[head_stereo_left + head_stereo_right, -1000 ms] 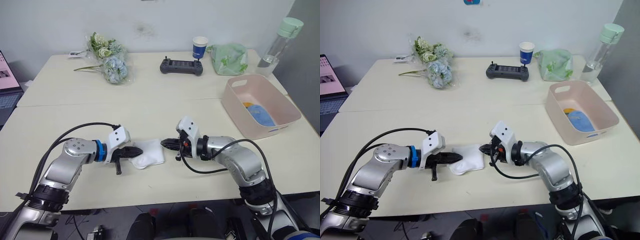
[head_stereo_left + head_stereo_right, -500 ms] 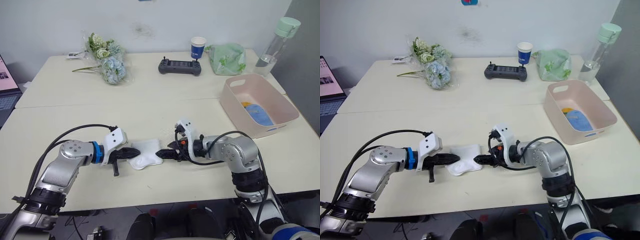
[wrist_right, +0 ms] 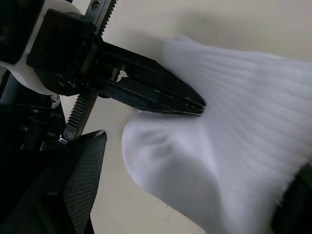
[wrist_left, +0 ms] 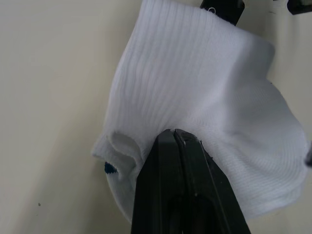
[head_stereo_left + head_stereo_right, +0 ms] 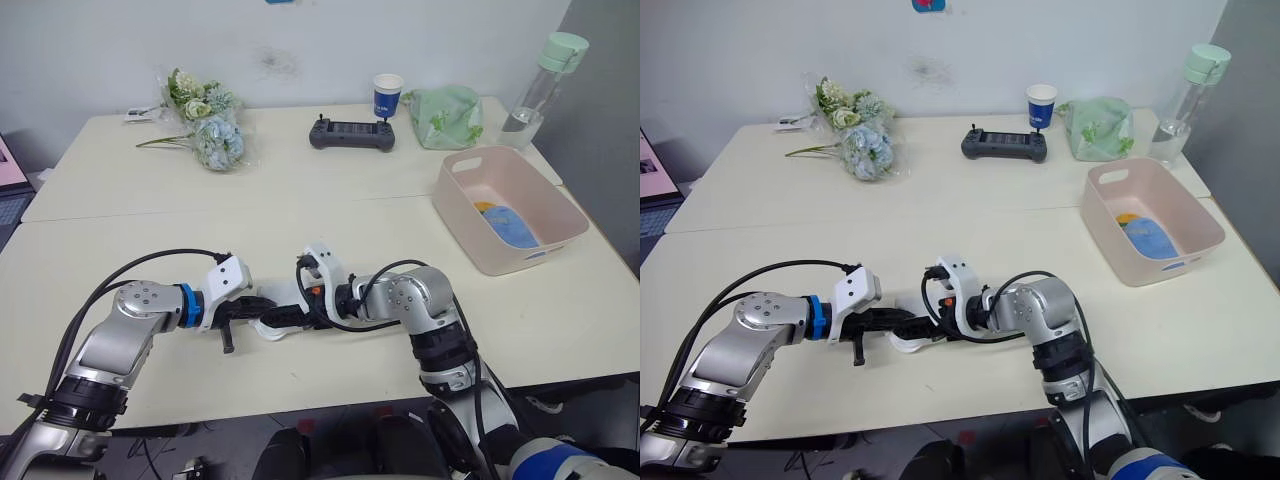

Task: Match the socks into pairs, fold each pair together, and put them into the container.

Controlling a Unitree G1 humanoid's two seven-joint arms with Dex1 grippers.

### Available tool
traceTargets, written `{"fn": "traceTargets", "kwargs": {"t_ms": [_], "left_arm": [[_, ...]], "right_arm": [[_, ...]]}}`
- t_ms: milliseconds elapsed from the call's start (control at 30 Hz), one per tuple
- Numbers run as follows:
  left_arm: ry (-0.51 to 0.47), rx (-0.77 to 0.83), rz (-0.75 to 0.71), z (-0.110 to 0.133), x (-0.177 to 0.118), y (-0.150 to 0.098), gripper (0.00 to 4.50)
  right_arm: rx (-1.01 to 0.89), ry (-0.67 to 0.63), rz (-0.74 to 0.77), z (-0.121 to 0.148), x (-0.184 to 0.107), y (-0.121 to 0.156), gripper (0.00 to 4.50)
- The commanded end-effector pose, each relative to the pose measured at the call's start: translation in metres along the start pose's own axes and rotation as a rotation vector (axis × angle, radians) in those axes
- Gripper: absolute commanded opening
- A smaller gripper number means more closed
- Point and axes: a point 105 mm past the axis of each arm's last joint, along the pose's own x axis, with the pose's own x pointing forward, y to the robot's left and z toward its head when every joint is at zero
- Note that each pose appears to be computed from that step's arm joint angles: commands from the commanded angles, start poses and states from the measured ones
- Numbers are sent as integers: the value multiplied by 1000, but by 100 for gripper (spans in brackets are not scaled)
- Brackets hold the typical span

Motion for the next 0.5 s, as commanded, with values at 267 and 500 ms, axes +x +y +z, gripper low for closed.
{"fn": "traceTargets", "kwargs": {"t_ms": [267,500], "left_arm": [[33,-43,28,-12,-10,2,0],[-57,-66,5,1,-11,-1,0]], "right_arm": [[33,-58,42,10,9,-4,317],[44,-75,33,9,6,-7,72]]}}
